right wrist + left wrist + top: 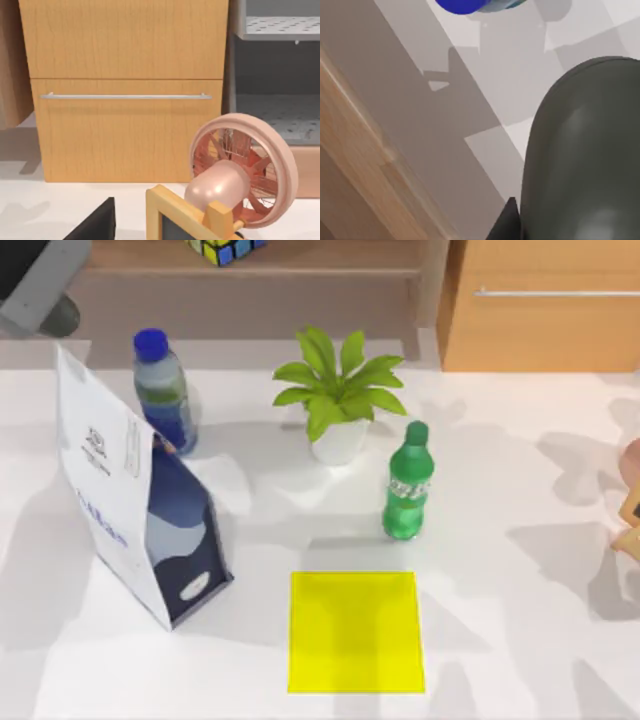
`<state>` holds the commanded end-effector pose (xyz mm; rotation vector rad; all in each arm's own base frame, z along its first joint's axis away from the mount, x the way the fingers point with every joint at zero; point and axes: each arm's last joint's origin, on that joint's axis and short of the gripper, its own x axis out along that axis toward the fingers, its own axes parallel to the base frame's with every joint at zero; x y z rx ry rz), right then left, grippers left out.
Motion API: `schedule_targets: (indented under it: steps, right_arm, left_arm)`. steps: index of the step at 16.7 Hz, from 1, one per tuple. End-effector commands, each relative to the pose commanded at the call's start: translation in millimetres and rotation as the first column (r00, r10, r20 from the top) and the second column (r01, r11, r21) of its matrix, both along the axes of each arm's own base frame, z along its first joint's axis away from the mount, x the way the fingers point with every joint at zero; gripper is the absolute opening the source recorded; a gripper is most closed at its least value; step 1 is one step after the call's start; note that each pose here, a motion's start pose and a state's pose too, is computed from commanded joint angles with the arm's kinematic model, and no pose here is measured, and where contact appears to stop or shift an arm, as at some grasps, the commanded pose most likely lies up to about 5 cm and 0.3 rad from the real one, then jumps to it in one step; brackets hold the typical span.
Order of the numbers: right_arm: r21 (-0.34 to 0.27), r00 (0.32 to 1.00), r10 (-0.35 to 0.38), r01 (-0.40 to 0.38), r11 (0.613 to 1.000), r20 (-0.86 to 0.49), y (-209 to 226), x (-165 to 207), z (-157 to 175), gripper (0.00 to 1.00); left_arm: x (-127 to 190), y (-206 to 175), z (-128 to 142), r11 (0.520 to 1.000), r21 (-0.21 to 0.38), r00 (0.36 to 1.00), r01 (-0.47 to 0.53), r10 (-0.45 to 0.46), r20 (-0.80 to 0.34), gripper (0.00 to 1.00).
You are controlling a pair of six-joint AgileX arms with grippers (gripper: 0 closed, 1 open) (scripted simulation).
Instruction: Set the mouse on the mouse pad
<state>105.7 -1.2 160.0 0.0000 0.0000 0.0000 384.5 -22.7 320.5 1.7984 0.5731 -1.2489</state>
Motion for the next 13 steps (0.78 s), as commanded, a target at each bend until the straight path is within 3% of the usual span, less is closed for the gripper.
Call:
schedule_targets:
  steps: [3, 5, 9, 13]
  right_arm:
    - [0.0, 1.0, 0.0, 0.0, 1.0, 0.0, 0.0, 0.0, 0.0, 1.0]
    - [0.0, 1.0, 0.0, 0.0, 1.0, 0.0, 0.0, 0.0, 0.0, 1.0]
    - [0.0, 1.0, 0.0, 0.0, 1.0, 0.0, 0.0, 0.0, 0.0, 1.0]
    - [0.0, 1.0, 0.0, 0.0, 1.0, 0.0, 0.0, 0.0, 0.0, 1.0]
  left_arm:
    - [-17.1, -61.3, 38.8, 0.974, -0.047, 0.966, 0.223, -0.215, 0.145, 0.0]
    - [-28.1, -106.8, 38.7, 0.925, -0.069, 0.92, 0.374, -0.36, 0.151, 0.0]
    - [-55.6, -197.5, -14.0, 0.789, -0.084, 0.79, 0.609, -0.612, -0.018, 0.0]
    - [-96.2, -255.6, -82.6, 0.654, -0.02, 0.632, 0.756, -0.738, -0.236, 0.0]
